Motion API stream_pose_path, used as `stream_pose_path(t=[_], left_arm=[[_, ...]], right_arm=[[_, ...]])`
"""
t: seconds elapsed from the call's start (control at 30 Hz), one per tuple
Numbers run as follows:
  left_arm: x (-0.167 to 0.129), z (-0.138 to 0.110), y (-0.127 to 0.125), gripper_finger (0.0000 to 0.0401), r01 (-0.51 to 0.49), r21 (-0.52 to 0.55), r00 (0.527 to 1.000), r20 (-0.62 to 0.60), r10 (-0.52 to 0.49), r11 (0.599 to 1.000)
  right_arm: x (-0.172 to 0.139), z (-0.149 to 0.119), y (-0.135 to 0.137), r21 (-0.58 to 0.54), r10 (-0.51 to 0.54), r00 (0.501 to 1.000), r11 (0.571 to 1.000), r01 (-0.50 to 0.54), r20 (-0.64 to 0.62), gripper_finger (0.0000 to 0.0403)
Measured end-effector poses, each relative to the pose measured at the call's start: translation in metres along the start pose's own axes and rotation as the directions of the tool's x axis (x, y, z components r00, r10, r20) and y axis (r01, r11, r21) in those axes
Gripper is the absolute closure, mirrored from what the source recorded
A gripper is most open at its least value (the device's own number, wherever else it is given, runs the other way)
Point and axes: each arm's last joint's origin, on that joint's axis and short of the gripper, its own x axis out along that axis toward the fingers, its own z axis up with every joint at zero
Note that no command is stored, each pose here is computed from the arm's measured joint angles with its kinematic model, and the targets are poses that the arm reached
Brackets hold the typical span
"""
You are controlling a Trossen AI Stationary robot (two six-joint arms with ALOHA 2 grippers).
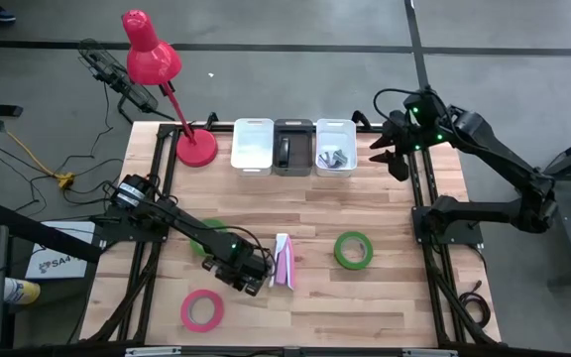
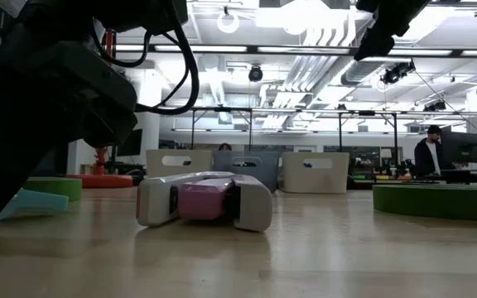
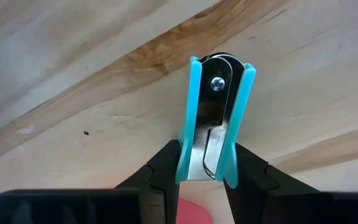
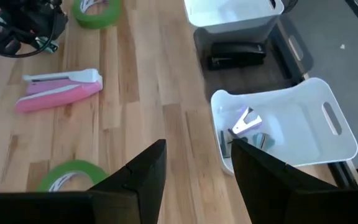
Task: Pick and place Stapler, Stapler remover, tape
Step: Put the light blue staple into the right white bin
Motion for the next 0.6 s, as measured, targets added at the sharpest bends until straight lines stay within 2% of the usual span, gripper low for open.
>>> stream_pose_path(t=[0.17,0.4,0.6], left_arm=[[-0.007,0.0,0.001,0.0307,0.012,0.007,0.998,0.059,-0.012,1.0],[-0.024,0.007,0.007,0.0307,0.009,0.017,0.965,0.262,-0.013,1.0],[-0.045,0.021,0.009,0.0307,0.059,0.071,0.948,0.309,-0.079,0.996]], right_arm=[[0.003,0.003,-0.002,0.0,0.025,0.999,1.0,-0.025,0.025,0.0231],[0.014,0.006,-0.007,0.006,0.042,0.999,0.999,-0.042,0.009,0.0231],[0.031,0.013,-0.01,-0.019,0.068,0.998,0.998,-0.068,-0.001,0.0231]])
